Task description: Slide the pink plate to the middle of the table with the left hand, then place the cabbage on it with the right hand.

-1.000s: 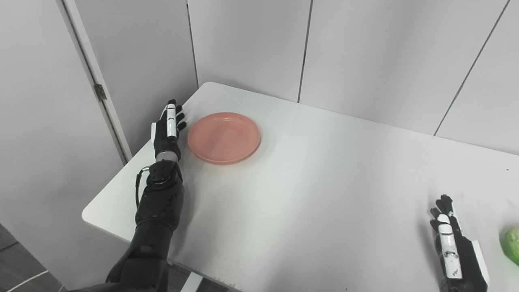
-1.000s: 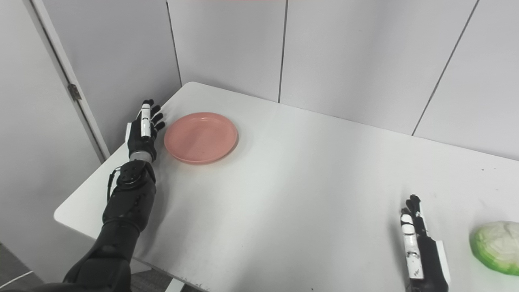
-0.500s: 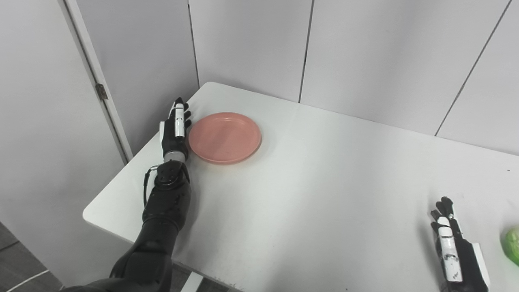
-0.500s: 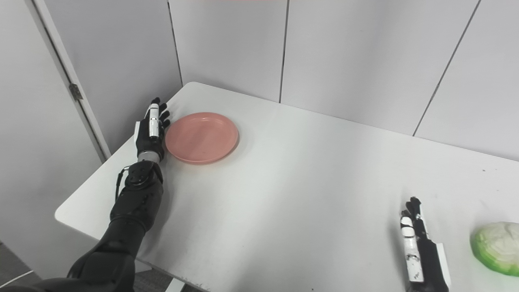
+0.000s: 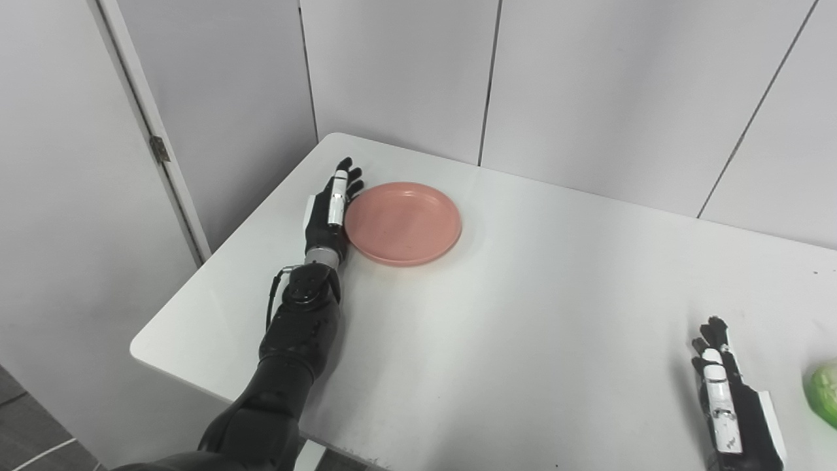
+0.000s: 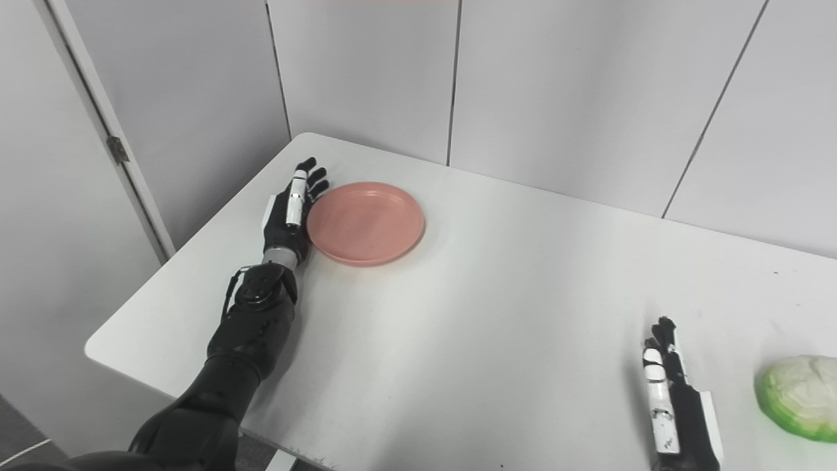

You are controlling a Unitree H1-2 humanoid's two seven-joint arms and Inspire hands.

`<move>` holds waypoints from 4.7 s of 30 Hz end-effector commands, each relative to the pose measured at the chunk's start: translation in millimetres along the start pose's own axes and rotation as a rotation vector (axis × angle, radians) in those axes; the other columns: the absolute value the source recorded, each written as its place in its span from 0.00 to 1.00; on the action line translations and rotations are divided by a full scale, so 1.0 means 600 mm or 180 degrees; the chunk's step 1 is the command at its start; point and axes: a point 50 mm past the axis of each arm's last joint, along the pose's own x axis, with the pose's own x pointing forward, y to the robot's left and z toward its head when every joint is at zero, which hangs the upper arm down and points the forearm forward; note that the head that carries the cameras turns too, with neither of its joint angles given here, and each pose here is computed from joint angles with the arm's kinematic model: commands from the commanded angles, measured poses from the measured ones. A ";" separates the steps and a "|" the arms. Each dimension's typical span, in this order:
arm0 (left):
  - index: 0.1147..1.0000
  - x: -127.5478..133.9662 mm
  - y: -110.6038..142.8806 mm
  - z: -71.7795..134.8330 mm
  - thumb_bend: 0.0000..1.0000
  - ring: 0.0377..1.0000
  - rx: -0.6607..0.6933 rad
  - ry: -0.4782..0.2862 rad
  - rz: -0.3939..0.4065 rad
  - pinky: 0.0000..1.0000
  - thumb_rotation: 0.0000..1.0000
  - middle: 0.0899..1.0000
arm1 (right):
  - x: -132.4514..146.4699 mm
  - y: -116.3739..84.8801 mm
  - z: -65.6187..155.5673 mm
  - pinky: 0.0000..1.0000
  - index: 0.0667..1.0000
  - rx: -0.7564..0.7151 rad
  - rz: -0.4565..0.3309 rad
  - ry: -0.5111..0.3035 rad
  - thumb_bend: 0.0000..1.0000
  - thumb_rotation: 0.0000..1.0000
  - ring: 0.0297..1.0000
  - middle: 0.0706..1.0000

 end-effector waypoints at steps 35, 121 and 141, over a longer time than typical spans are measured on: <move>0.88 -0.180 -0.221 -0.043 0.41 0.90 -0.0023 0.0752 -0.1571 0.89 1.00 0.90 | 0.020 0.053 0.011 0.92 0.97 -0.0095 -0.0033 -0.0109 0.24 1.00 0.93 0.95; 0.89 -0.153 -0.106 -0.085 0.43 0.91 -0.0338 0.0863 -0.1623 0.93 1.00 0.91 | -0.018 -0.134 0.174 0.76 1.00 -0.2272 -0.2424 -0.0141 1.00 0.53 0.96 1.00; 0.89 -0.153 -0.086 -0.076 0.43 0.91 -0.0329 0.0857 -0.1676 0.92 1.00 0.91 | 0.027 -0.129 0.100 0.80 1.00 -0.2054 -0.2301 0.0258 1.00 0.53 0.97 1.00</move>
